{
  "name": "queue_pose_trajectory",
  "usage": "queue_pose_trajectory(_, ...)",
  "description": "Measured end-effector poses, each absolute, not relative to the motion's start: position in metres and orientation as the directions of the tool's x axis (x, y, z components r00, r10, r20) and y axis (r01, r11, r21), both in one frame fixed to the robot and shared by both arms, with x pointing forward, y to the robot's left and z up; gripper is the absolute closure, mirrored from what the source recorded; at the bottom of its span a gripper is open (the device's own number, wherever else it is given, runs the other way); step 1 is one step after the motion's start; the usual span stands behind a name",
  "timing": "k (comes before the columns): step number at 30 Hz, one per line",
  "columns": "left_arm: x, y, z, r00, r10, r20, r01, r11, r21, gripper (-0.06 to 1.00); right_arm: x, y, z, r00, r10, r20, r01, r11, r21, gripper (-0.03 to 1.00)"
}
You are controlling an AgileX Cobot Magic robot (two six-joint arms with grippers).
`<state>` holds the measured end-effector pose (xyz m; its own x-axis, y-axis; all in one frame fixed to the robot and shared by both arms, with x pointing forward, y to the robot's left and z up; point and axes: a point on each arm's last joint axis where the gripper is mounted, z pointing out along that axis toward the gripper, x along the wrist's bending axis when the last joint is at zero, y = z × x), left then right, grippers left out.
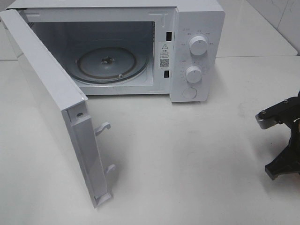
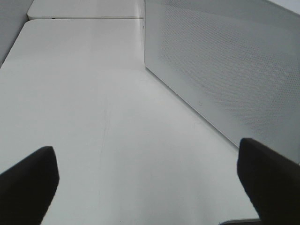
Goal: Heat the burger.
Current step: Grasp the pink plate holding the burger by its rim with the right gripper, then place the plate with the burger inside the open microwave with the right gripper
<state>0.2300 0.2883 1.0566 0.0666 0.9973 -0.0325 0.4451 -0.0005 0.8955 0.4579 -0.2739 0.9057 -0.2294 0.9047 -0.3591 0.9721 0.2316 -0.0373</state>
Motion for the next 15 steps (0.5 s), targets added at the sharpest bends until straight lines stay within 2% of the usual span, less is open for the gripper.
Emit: queue_pose_trajectory(15,0.23,0.288,1.057,0.067,0.997,-0.033,0.445,-0.001,0.895,-0.01,0.44,-0.256,0.939,-0.267,0.859,-0.436,0.957,0.291,-0.014,0.9)
